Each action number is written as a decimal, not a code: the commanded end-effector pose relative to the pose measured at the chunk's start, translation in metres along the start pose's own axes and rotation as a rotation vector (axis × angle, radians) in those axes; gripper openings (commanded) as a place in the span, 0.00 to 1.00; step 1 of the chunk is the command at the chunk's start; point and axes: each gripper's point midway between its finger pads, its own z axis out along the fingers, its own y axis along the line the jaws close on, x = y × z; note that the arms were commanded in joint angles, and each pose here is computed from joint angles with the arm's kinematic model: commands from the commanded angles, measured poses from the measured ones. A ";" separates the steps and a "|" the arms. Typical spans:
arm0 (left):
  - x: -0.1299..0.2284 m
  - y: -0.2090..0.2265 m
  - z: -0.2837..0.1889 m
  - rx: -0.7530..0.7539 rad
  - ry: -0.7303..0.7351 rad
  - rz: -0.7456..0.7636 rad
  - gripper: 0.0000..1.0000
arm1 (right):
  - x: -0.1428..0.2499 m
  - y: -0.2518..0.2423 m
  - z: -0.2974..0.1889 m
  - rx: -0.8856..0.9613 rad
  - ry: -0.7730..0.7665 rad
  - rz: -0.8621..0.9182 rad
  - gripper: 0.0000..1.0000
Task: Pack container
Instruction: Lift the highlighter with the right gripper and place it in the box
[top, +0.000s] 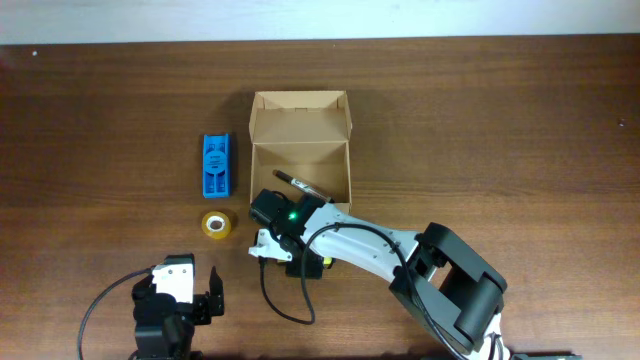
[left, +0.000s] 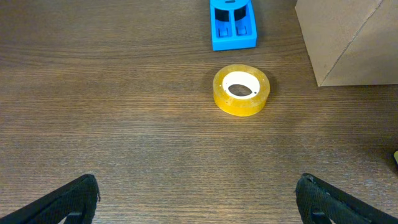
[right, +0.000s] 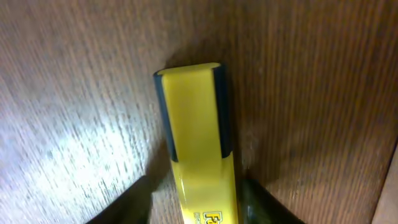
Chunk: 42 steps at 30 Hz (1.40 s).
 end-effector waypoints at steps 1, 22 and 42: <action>0.002 0.001 0.001 -0.010 0.000 -0.007 1.00 | 0.004 0.010 0.013 -0.037 0.029 0.013 0.33; 0.002 0.001 0.001 -0.010 0.000 -0.007 1.00 | -0.039 0.009 -0.065 -0.098 -0.083 0.208 0.19; 0.002 0.001 0.001 -0.011 0.000 -0.007 1.00 | -0.054 -0.106 -0.176 0.294 -0.263 0.376 0.14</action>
